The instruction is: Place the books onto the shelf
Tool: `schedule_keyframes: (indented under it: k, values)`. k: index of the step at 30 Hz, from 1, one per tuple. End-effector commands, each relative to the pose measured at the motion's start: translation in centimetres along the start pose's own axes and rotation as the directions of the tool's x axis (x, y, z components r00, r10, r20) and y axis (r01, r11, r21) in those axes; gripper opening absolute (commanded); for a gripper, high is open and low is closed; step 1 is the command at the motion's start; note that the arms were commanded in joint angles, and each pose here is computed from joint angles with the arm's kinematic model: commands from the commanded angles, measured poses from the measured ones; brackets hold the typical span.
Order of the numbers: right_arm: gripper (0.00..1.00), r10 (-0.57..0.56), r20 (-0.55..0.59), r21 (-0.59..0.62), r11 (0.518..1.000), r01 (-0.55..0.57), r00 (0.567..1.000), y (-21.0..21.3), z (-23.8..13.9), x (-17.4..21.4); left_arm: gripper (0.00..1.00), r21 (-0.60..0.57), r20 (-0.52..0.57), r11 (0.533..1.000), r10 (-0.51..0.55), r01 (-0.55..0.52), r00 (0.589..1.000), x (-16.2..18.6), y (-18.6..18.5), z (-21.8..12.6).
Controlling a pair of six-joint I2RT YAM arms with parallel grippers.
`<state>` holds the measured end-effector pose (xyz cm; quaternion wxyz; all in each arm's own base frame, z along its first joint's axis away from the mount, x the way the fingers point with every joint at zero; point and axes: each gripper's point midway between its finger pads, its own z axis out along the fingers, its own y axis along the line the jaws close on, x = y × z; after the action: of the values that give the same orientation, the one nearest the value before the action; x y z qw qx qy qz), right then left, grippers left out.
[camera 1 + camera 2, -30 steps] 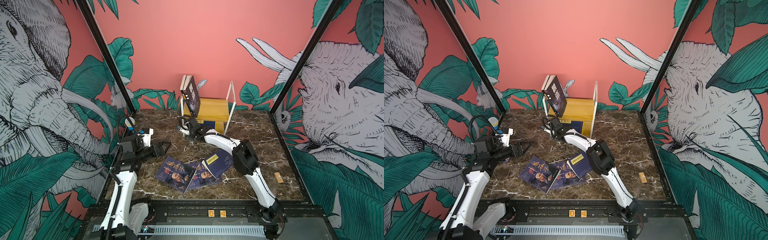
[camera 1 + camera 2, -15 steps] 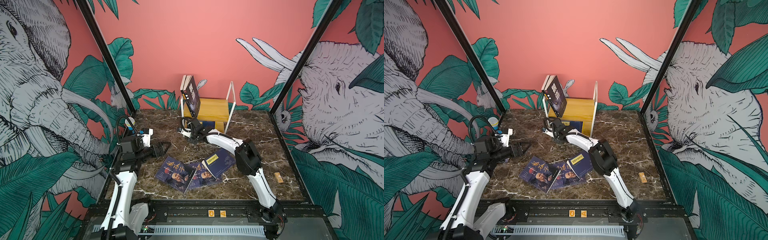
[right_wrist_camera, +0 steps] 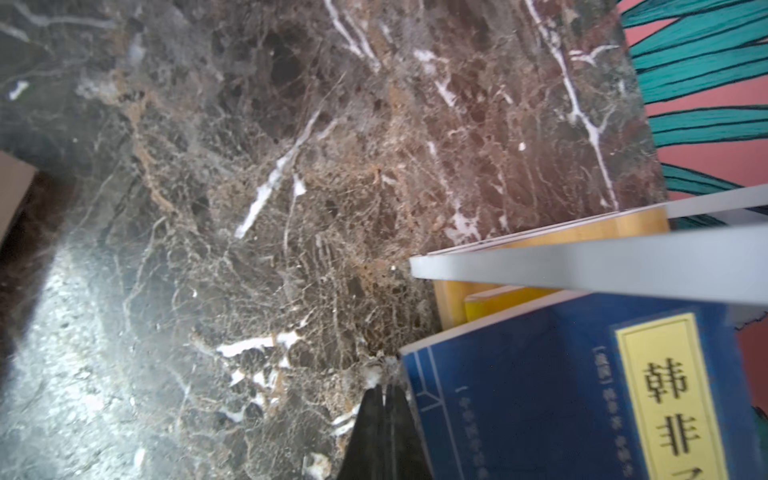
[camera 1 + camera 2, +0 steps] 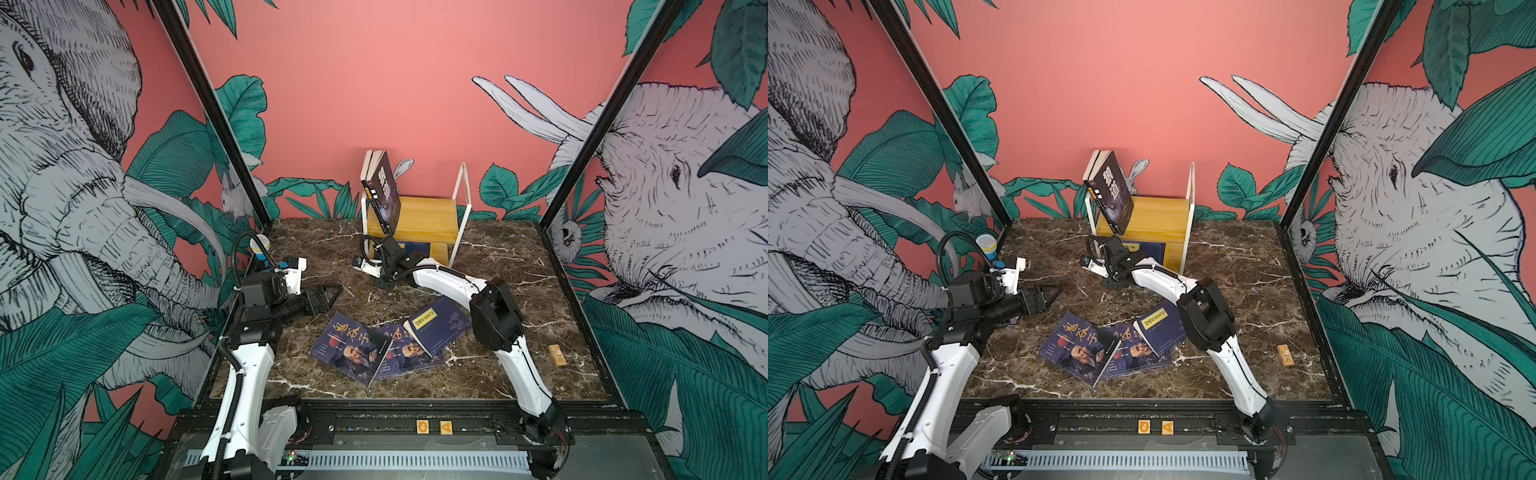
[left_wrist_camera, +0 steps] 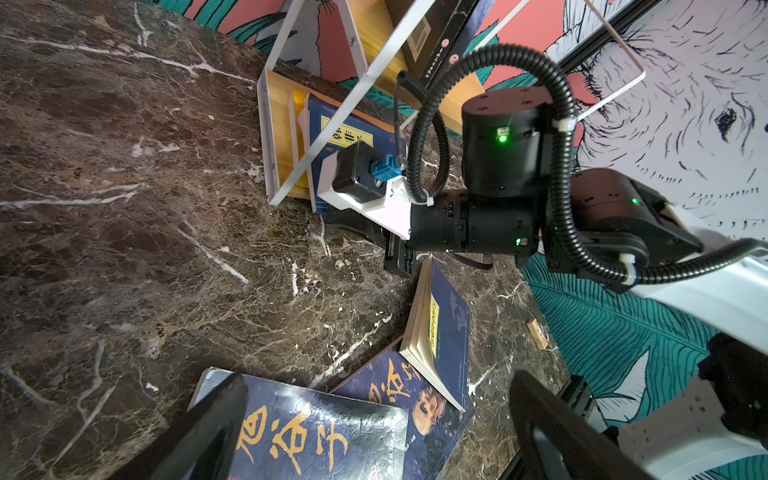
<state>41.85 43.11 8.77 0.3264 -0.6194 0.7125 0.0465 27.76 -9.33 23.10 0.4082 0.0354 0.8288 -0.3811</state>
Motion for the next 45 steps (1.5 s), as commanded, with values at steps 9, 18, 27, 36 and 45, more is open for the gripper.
schedule_keyframes:
  k: [9,18,27,36,45]
  values:
    - [0.00,-0.087,-0.096,0.149,0.984,0.101,0.992,-2.2,1.5,1.1,0.99,0.005,0.004,1.000,0.002,-0.002,1.000,0.1,-0.1,-0.2]
    - [0.00,-0.091,-0.115,0.252,0.961,0.118,0.989,-4.5,1.0,1.1,0.99,0.002,-0.001,1.000,-0.003,0.003,1.000,0.1,-0.1,-0.2]
    - [0.00,-0.089,-0.122,0.327,0.937,0.125,0.989,-7.0,-0.5,1.1,0.99,-0.001,0.006,1.000,-0.005,0.005,1.000,0.1,0.2,-0.2]
    - [0.00,-0.089,-0.094,0.158,0.982,0.104,0.992,-3.3,-2.5,1.7,0.99,-0.003,0.013,1.000,-0.001,0.001,1.000,0.1,0.3,-0.3]
    - [0.00,-0.085,-0.193,0.063,0.993,0.099,0.978,-0.3,-5.2,6.0,0.99,0.000,0.014,1.000,-0.006,0.006,1.000,0.0,0.2,-0.4]
